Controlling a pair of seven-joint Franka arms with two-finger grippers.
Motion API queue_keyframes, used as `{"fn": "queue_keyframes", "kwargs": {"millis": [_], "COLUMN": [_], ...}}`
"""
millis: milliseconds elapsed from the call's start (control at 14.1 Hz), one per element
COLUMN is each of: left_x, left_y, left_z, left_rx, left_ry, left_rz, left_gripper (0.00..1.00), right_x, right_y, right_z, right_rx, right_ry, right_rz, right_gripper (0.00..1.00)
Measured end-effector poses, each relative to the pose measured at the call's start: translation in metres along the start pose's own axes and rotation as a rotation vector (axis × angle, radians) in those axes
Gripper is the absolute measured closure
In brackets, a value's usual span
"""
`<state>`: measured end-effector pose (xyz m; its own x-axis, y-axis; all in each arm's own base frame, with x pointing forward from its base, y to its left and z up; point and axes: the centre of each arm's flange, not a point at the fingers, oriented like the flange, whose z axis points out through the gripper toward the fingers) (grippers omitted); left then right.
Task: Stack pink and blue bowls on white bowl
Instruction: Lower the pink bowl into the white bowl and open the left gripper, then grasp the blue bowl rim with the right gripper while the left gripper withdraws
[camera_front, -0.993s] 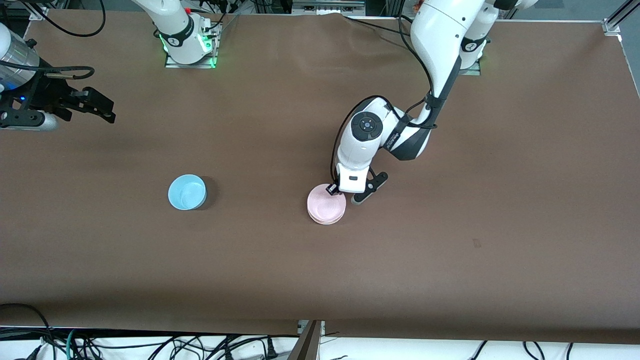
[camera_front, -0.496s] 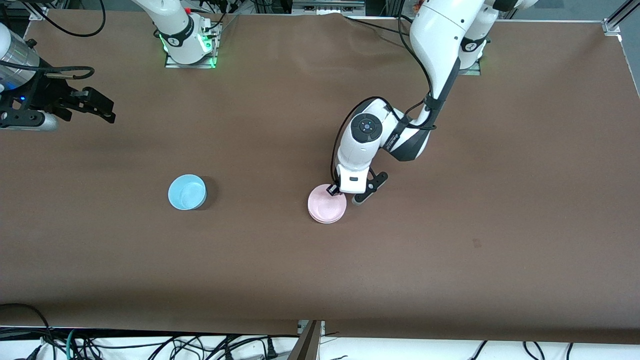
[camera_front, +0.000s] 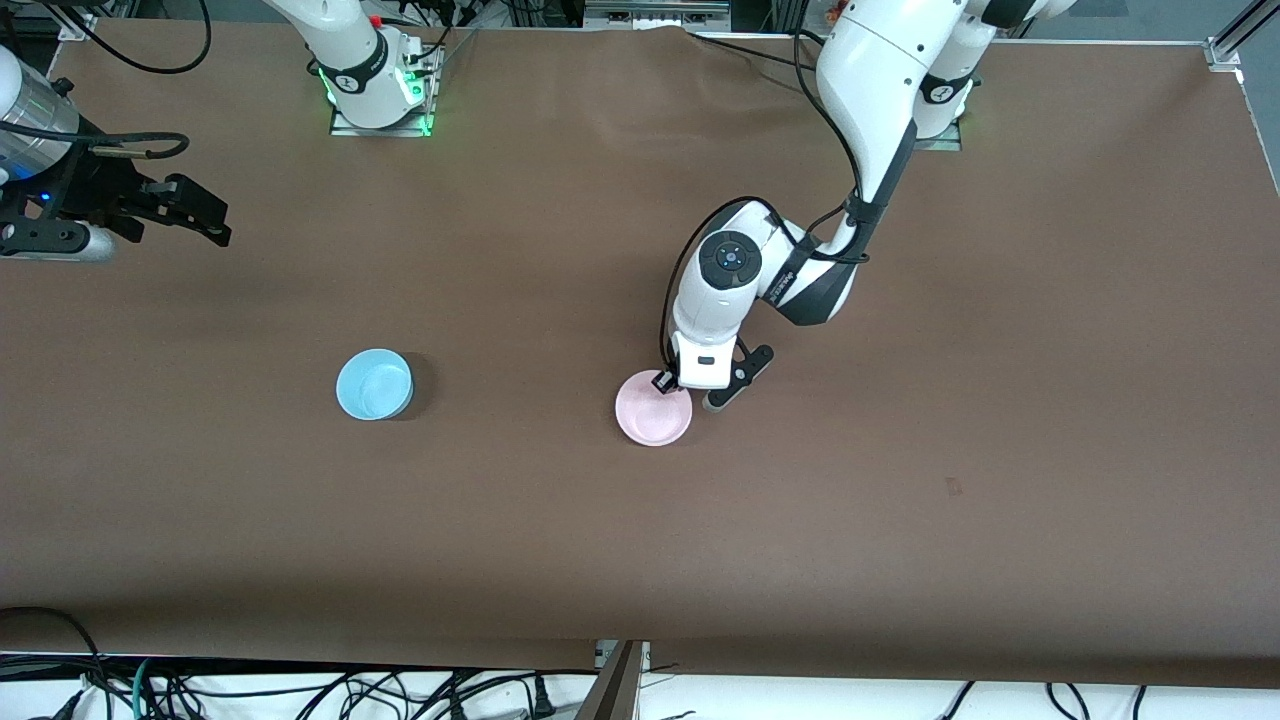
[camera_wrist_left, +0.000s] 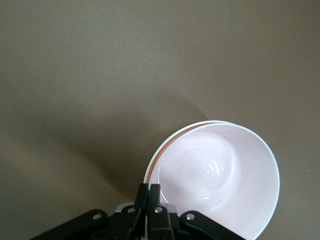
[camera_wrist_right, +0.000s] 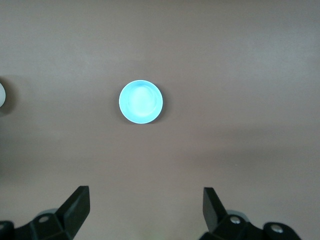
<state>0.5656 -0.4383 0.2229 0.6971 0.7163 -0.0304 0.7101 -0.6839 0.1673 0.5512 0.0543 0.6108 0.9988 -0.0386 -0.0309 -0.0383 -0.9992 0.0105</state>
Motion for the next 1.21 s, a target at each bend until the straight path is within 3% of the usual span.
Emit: {"fn": "queue_keyframes", "kwargs": {"millis": [213,496,638,780,851,922,993,1064,1206], "left_x": [0.0,0.004,0.005,0.006,0.008,0.01,0.013,0.019,0.037], "left_y": [0.0,0.006,0.008,0.01,0.013,0.017,0.02,0.024,0.032], "left_z": [0.001,-0.007,-0.009,-0.012,-0.015,-0.02,-0.026,-0.035,-0.058], "left_rx": [0.0,-0.018,-0.024,-0.03,-0.037,-0.039,-0.024,-0.004,0.032], "left_ry": [0.0,0.005,0.007,0.009,0.01,0.011,0.01,0.008,0.001], "left_rz": [-0.001,-0.005,-0.006,-0.007,-0.008,-0.01,-0.013,-0.013,-0.002], "left_gripper": [0.97,0.66,0.66,0.7,0.8,0.8,0.83,0.95,0.99], "right_x": [0.0,0.0,0.0,0.0,0.0,0.0,0.001,0.002,0.016], "right_y": [0.0,0.0,0.0,0.0,0.0,0.0,0.0,0.0,-0.003], "right_z": [0.0,0.0,0.0,0.0,0.0,0.0,0.0,0.0,0.015], "right_rx": [0.0,0.0,0.0,0.0,0.0,0.0,0.001,0.002,0.002], "right_ry": [0.0,0.0,0.0,0.0,0.0,0.001,0.004,0.013,0.022], "right_rz": [0.0,0.0,0.0,0.0,0.0,0.0,0.0,0.0,-0.002], "right_gripper": [0.0,0.0,0.0,0.0,0.0,0.0,0.0,0.0,0.0]}}
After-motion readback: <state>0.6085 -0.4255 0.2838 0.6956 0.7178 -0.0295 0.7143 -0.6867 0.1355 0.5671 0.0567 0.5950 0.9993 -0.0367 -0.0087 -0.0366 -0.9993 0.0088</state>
